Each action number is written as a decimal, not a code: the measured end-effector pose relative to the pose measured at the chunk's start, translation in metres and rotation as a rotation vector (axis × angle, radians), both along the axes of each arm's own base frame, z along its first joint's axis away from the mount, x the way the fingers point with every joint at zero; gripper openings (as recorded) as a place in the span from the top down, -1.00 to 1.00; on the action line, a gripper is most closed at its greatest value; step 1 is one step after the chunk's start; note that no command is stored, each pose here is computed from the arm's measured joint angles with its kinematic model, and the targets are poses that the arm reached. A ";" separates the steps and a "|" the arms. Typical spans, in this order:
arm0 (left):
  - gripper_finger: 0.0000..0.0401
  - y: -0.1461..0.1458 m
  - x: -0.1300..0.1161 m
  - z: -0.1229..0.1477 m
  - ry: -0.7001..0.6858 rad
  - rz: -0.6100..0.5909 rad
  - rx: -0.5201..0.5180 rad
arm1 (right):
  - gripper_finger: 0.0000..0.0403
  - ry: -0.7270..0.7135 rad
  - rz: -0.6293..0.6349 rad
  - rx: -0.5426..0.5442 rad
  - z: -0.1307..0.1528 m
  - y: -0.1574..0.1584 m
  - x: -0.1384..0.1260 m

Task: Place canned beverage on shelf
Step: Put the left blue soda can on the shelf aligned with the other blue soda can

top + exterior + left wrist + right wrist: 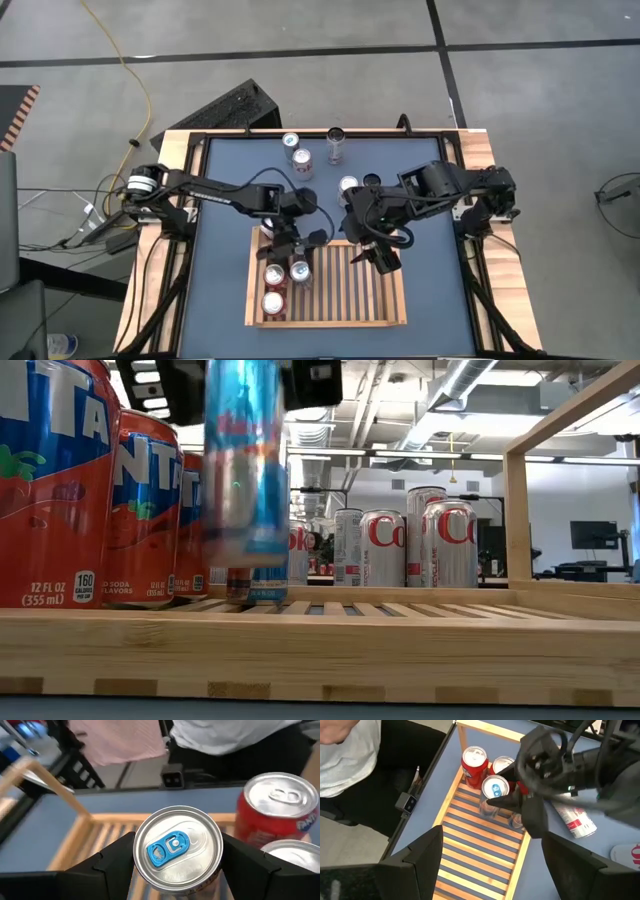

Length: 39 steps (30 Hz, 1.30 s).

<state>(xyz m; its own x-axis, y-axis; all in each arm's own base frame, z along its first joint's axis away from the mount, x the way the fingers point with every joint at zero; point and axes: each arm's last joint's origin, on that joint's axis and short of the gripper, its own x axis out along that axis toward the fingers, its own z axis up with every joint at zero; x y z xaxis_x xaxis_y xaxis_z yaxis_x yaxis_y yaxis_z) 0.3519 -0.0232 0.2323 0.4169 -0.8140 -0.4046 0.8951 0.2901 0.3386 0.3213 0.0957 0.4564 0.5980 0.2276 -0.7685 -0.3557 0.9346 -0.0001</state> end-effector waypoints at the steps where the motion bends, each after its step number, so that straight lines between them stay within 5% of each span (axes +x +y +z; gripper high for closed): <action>1: -0.20 0.000 0.002 -0.003 0.024 -0.004 -0.013 | -0.53 0.000 0.000 0.000 0.000 0.000 0.000; 39: -0.20 0.013 0.012 -0.004 0.058 0.005 0.050 | -0.53 0.011 0.002 -0.002 -0.001 0.001 -0.001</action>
